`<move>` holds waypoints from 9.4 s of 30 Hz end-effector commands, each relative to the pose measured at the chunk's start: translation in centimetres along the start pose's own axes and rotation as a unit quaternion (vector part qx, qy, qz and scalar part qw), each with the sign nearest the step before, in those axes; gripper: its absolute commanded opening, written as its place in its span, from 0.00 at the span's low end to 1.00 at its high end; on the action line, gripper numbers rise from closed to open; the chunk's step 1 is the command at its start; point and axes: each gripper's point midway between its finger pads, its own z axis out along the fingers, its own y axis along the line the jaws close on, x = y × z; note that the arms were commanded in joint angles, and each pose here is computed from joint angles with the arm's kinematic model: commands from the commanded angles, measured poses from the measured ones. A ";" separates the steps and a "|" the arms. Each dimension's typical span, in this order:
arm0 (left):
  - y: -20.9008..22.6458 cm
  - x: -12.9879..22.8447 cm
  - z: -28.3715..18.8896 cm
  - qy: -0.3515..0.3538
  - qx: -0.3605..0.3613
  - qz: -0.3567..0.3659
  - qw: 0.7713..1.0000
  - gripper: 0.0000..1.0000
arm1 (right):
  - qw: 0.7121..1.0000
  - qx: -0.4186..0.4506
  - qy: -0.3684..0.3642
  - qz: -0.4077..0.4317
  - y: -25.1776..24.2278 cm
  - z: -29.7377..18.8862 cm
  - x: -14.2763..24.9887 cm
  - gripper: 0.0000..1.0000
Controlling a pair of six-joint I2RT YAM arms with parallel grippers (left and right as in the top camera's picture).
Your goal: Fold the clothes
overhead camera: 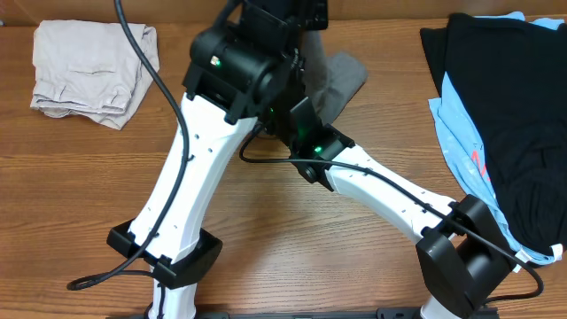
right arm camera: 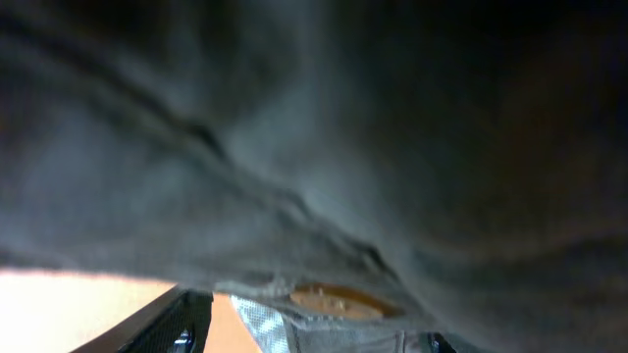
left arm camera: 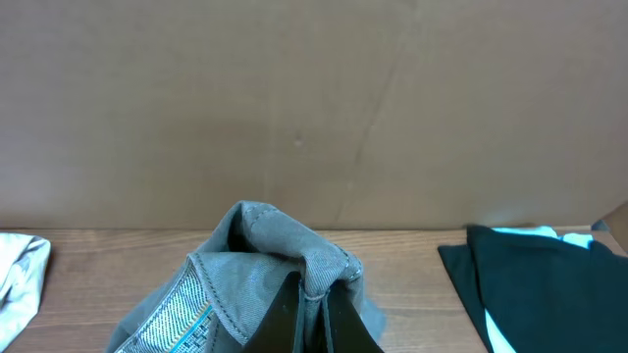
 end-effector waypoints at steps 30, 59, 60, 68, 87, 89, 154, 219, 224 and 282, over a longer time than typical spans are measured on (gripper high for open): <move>2.2 -3.3 -3.9 -0.043 -0.019 -0.014 0.999 0.04 | 0.981 0.162 0.104 -0.023 -10.8 1.2 5.8 0.21; -1.1 -10.4 -10.0 -0.168 0.092 -0.035 0.981 0.04 | 0.961 0.060 0.267 -0.048 -10.2 -3.1 0.9 0.21; -1.3 -10.8 -10.0 -0.175 0.096 -0.047 0.979 0.04 | 0.962 0.050 0.263 -0.053 -9.2 -3.4 0.6 0.21; -2.1 -11.6 -8.7 -0.196 0.102 -0.067 0.973 0.04 | 0.973 -0.032 0.192 -0.123 0.1 -6.9 -1.2 0.29; -0.6 -9.2 -6.8 -0.157 0.047 -0.049 0.985 0.04 | 0.982 -0.024 0.089 -0.167 4.8 -6.3 2.8 0.75; -0.6 -8.8 -6.6 -0.149 0.045 -0.045 0.987 0.04 | 0.983 -0.007 0.077 -0.167 4.1 -6.2 2.2 0.75; 31.6 17.1 6.7 0.373 -0.315 -0.075 0.869 0.04 | 0.909 0.230 0.347 -0.015 -22.6 -2.8 4.6 0.64; 33.0 18.3 8.1 0.383 -0.277 -0.121 0.873 0.04 | 0.830 0.416 0.292 -0.229 -19.2 -3.6 3.9 0.04; 32.9 18.4 6.6 0.405 -0.273 -0.103 0.867 0.04 | 0.832 0.411 0.312 -0.204 -18.5 -6.5 -1.3 0.04; 28.5 24.0 7.3 0.495 -0.197 -0.099 0.841 0.04 | 0.797 0.557 0.212 -0.099 -24.7 -14.8 -7.5 0.04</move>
